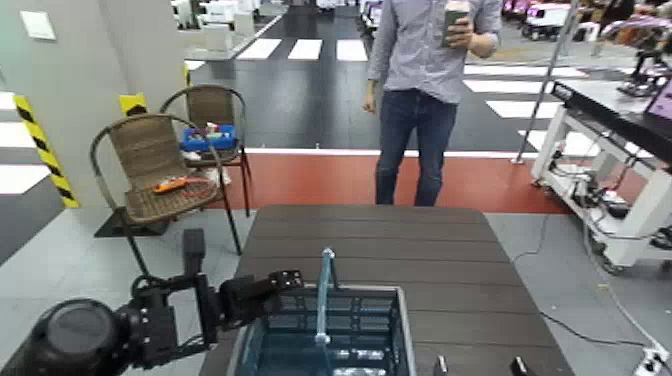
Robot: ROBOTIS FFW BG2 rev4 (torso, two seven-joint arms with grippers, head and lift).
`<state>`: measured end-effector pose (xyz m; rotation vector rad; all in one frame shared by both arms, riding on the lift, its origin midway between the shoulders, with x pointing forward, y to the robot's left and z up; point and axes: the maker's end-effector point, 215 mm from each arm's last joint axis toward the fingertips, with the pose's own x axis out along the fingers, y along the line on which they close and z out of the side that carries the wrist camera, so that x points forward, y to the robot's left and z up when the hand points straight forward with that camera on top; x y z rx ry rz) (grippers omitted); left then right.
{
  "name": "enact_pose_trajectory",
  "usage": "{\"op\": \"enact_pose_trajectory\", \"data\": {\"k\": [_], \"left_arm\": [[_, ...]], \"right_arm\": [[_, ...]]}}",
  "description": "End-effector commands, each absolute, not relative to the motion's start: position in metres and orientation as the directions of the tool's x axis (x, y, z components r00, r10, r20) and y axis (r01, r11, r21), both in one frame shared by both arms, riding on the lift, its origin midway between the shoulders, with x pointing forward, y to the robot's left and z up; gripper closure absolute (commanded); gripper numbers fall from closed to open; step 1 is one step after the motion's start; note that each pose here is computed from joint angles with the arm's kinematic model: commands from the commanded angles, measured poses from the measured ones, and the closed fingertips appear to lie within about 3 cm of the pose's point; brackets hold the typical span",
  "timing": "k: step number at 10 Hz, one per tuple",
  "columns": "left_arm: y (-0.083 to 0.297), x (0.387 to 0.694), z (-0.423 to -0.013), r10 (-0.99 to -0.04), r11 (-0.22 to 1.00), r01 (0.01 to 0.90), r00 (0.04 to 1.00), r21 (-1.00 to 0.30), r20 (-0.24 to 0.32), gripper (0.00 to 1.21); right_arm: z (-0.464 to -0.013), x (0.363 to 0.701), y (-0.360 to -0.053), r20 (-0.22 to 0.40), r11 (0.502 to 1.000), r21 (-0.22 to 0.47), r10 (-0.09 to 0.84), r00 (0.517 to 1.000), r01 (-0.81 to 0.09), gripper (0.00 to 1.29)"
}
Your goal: Grasp the handle of the crate.
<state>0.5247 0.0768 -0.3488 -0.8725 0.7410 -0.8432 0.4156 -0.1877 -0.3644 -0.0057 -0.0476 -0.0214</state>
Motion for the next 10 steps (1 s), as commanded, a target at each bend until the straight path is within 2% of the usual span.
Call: {"op": "enact_pose_trajectory", "data": {"k": [1, 4, 6, 10], "left_arm": [[0.065, 0.528, -0.345, -0.894, 0.330, 0.312, 0.408, -0.891, -0.188, 0.11], [0.046, 0.526, -0.339, -0.934, 0.268, 0.310, 0.318, -0.912, -0.166, 0.11], [0.042, 0.527, -0.342, -0.939, 0.266, 0.297, 0.295, -0.917, -0.177, 0.11], [0.028, 0.518, -0.339, -0.954, 0.239, 0.294, 0.246, -0.925, -0.169, 0.27]], "right_arm": [[-0.365, 0.417, -0.186, 0.048, 1.000, -0.001, -0.018, 0.999, 0.018, 0.14], [-0.364, 0.418, -0.184, 0.050, 1.000, 0.003, -0.015, 0.999, 0.015, 0.14], [-0.363, 0.419, -0.182, 0.052, 1.000, 0.006, -0.013, 0.999, 0.012, 0.14], [-0.364, 0.418, -0.182, 0.052, 1.000, 0.006, -0.011, 0.999, 0.011, 0.14]]}}
